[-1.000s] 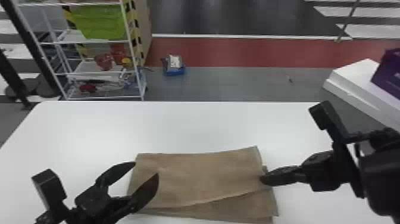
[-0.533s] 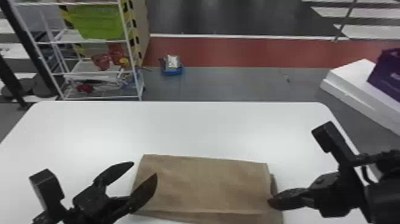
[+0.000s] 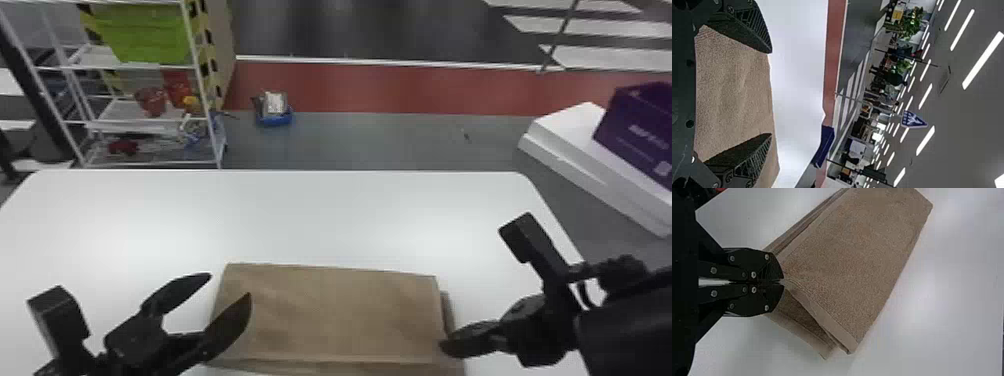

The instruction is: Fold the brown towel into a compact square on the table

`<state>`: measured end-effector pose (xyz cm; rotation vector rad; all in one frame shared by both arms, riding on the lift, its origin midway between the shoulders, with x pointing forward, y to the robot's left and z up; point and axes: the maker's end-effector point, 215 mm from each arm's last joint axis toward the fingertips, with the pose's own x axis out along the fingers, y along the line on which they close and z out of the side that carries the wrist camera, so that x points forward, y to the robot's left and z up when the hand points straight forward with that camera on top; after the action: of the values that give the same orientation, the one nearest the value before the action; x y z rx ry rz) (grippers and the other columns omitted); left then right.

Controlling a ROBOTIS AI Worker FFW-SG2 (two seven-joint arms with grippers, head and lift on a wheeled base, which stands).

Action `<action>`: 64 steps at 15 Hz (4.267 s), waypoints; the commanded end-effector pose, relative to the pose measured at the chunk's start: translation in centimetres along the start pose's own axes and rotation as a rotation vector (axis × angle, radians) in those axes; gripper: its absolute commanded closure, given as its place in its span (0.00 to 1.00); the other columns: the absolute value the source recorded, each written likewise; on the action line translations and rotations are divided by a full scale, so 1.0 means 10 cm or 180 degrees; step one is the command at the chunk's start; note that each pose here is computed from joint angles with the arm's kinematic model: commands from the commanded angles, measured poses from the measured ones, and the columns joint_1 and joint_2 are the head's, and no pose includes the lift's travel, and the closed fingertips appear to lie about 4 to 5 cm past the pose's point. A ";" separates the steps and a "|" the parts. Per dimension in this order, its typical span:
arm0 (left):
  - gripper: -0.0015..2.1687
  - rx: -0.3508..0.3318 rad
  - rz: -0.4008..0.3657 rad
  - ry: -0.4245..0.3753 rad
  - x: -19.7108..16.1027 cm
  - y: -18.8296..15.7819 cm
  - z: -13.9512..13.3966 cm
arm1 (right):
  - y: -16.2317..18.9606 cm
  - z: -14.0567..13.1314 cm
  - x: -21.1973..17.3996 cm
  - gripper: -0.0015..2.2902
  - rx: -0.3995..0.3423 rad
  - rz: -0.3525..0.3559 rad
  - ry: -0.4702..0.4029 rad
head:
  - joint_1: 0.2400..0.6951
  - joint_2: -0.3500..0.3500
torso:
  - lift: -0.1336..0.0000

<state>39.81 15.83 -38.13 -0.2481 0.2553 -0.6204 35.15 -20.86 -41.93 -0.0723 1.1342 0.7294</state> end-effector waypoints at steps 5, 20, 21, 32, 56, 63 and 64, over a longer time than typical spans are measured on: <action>0.07 0.0019 -0.0079 0.0083 0.11 -0.12 -0.11 | -0.38 0.08 -0.06 0.48 0.0249 -0.0142 -0.0032 | 1.00 0.34 | 0.07; 0.07 0.0208 -0.0248 0.0364 0.05 -0.23 -0.35 | -0.64 0.46 -0.14 0.48 0.0461 -0.0163 -0.0261 | 1.00 0.36 | 0.07; 0.07 0.0206 -0.0258 0.0363 0.06 -0.24 -0.36 | -0.75 0.33 -0.19 0.48 0.0518 -0.0231 -0.0219 | 1.00 0.34 | 0.07; 0.07 0.0196 -0.0279 0.0370 0.10 -0.26 -0.37 | -0.98 0.36 -0.56 0.05 0.0869 -0.0207 -0.0654 | 1.00 0.18 | 0.07; 0.07 0.0183 -0.0317 0.0383 0.12 -0.30 -0.34 | -0.86 0.14 0.06 0.08 0.0969 -0.0015 -0.0135 | 1.00 0.20 | 0.07; 0.07 0.0196 -0.0314 0.0374 0.11 -0.29 -0.32 | -0.87 0.20 0.06 0.09 0.0993 0.0028 -0.0166 | 1.00 0.22 | 0.07; 0.07 0.0194 -0.0304 0.0378 0.10 -0.28 -0.33 | -0.88 0.26 0.00 0.09 0.0953 0.0001 -0.0213 | 1.00 0.22 | 0.07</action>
<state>38.10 12.39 -40.52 -0.1644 0.3403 -0.7414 41.79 -26.37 -44.34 0.1986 1.1885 0.5555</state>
